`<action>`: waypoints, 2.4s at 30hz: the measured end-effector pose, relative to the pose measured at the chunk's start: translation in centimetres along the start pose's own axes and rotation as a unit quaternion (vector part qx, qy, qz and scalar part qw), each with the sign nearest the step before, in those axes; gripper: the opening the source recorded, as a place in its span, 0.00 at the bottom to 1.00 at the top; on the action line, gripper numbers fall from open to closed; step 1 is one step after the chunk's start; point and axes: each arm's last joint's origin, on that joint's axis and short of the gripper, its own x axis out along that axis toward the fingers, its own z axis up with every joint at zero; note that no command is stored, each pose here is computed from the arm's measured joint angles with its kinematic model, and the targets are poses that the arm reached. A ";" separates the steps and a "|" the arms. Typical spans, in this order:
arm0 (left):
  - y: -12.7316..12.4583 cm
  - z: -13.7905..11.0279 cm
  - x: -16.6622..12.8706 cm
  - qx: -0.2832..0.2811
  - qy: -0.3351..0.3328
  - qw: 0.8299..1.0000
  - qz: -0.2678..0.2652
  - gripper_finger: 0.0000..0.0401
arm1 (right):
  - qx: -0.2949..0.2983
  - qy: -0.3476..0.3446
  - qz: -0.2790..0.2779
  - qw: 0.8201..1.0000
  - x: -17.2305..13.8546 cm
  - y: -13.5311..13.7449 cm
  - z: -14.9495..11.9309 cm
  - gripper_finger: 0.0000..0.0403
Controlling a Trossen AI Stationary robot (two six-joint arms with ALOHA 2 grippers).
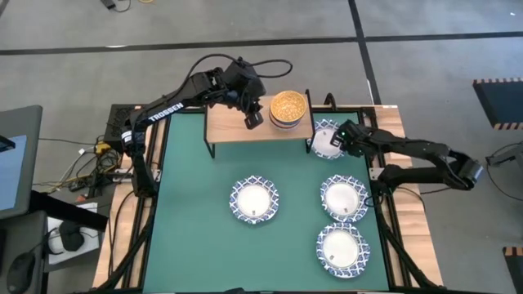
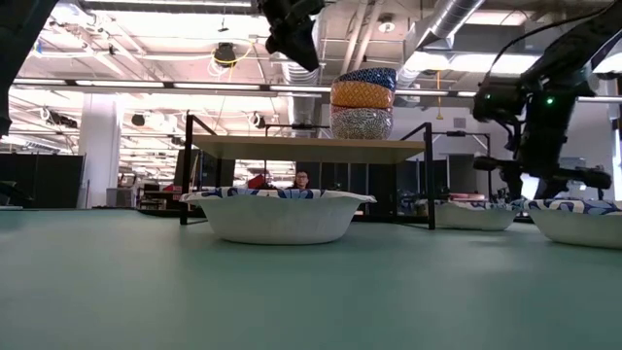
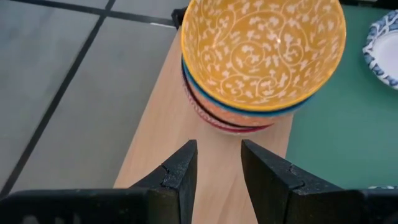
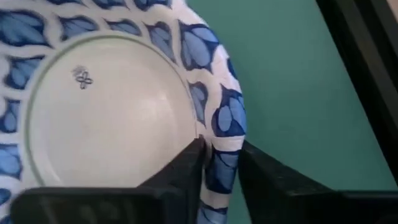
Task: Place and stack bowls onto a shelf
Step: Put the white bowl on the shelf
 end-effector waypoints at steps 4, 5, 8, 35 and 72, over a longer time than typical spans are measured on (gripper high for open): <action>0.0 -0.1 0.0 0.001 0.007 1.000 0.003 0.27 | -0.022 -0.009 0.035 0.999 -0.8 0.3 -0.1 0.12; 0.0 -0.1 0.0 0.000 0.007 1.000 0.003 0.27 | -0.025 -0.013 0.048 0.998 -1.2 0.4 -0.1 0.08; 0.0 -0.1 0.0 -0.004 0.007 1.000 0.005 0.27 | -0.032 -0.030 0.089 0.995 -2.7 0.2 -0.1 0.05; -3.2 4.6 -1.5 0.014 -0.227 0.974 -0.012 0.41 | -0.124 -0.396 0.387 0.824 -18.4 1.3 1.7 0.06; -1.2 4.5 -4.6 -0.064 -0.231 0.971 -0.012 0.01 | -0.223 -0.387 0.486 0.751 -22.9 6.6 0.4 0.26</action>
